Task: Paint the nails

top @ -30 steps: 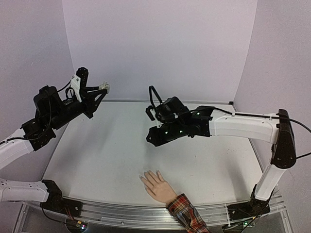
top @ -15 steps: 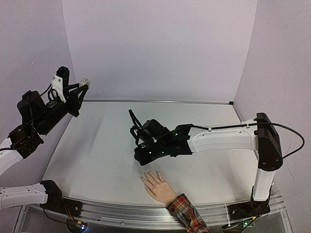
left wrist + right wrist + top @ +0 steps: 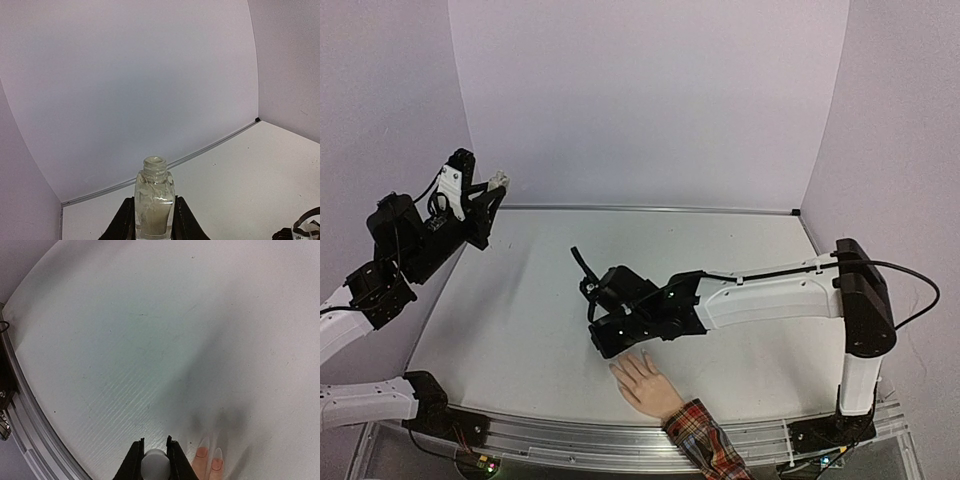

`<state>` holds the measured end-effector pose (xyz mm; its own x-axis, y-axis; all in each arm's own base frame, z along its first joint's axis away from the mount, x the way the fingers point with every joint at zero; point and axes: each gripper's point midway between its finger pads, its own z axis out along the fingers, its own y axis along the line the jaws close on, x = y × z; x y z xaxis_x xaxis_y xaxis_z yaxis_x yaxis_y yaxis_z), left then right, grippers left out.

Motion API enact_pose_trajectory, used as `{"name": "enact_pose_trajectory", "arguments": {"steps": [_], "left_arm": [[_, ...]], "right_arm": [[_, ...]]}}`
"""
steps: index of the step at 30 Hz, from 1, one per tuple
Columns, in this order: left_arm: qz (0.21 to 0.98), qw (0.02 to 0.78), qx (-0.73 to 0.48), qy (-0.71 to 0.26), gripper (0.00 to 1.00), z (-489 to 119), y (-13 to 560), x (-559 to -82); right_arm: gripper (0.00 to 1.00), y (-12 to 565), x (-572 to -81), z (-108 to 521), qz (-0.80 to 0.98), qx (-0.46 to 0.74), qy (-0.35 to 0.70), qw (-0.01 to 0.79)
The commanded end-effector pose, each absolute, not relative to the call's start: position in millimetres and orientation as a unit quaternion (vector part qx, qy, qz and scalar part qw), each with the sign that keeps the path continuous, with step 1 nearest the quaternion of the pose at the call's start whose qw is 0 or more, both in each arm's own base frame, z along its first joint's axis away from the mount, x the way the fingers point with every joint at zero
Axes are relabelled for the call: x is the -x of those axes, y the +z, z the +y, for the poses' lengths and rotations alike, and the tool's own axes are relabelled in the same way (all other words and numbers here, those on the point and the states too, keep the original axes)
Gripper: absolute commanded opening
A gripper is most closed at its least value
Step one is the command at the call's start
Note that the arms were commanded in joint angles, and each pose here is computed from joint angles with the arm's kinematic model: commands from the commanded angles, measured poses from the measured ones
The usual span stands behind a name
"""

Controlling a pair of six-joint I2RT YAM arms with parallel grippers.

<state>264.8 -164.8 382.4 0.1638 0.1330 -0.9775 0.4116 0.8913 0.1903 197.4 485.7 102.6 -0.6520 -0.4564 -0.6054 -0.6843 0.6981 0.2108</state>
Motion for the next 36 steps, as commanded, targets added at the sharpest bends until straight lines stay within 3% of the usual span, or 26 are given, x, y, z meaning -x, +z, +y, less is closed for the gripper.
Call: {"name": "enact_pose_trajectory", "arguments": {"steps": [1,36], "left_arm": [[0.619,0.754,-0.199,-0.096,0.00,-160,398,-262],[0.619,0.750,-0.207,-0.108,0.00,-165,395,-261]], "right_arm": [[0.00,102,-204,482,0.891,0.301,0.200,0.274],[0.00,66,-194,483,0.898,0.327,0.179,0.235]]}}
